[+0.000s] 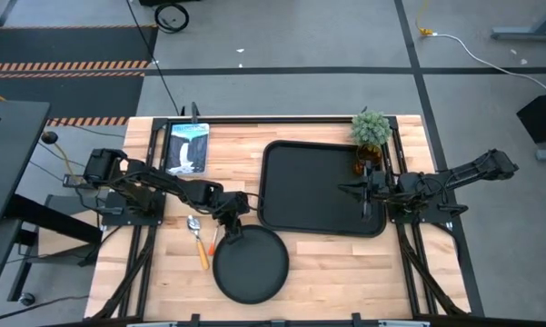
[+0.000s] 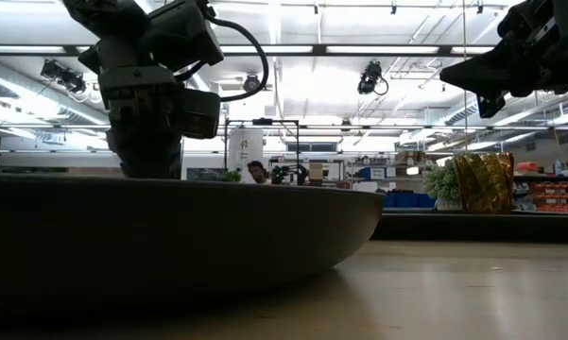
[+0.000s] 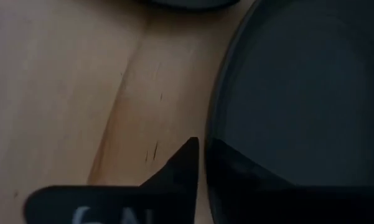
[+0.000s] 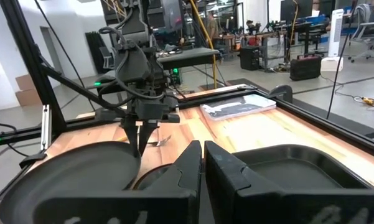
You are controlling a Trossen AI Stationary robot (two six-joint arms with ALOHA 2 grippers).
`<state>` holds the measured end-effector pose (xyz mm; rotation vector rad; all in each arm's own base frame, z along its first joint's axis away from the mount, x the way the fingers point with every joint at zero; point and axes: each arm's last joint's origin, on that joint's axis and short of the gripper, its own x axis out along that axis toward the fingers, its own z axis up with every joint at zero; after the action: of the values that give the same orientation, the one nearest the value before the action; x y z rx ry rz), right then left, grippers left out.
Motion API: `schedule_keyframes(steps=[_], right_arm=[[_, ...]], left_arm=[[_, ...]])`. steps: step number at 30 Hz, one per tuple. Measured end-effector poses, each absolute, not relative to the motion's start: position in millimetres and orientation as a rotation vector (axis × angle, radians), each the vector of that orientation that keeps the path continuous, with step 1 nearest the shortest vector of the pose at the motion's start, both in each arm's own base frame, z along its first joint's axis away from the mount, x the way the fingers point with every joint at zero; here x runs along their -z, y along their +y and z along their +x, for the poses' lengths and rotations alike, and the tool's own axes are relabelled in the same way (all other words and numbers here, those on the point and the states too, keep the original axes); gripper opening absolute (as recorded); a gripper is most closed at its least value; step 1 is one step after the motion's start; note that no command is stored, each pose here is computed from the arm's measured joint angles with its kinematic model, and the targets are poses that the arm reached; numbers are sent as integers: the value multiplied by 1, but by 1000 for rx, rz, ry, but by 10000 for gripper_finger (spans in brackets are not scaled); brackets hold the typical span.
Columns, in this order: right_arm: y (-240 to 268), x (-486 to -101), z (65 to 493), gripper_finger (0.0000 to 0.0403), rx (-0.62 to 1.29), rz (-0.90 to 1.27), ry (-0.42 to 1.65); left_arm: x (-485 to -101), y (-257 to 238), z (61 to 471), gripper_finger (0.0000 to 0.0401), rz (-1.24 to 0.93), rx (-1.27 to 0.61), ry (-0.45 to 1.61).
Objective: Pick and place plate/cup/fork/spoon on tray
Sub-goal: Put the black plate on the black serving tray to the bottom left of the brown cup
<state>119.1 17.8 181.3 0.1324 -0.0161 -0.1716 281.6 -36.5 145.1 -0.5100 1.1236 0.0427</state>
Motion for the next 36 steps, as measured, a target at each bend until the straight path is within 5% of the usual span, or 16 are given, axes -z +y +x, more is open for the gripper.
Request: schedule_keyframes(steps=[5, 20, 30, 36], right_arm=[[18, -181, 119, 27, 171, 133, -17], [18, -181, 119, 27, 172, 133, -17], [18, -181, 119, 27, 171, 133, -16], [18, -181, 119, 27, 171, 132, -16]], left_arm=[[-145, -36, 282, 12, -497, -62, 1117], [-170, -19, 296, 12, -674, -52, 1103], [-225, 40, 333, 12, -543, -286, 989], [-224, 88, 367, 12, -515, -352, 964]])
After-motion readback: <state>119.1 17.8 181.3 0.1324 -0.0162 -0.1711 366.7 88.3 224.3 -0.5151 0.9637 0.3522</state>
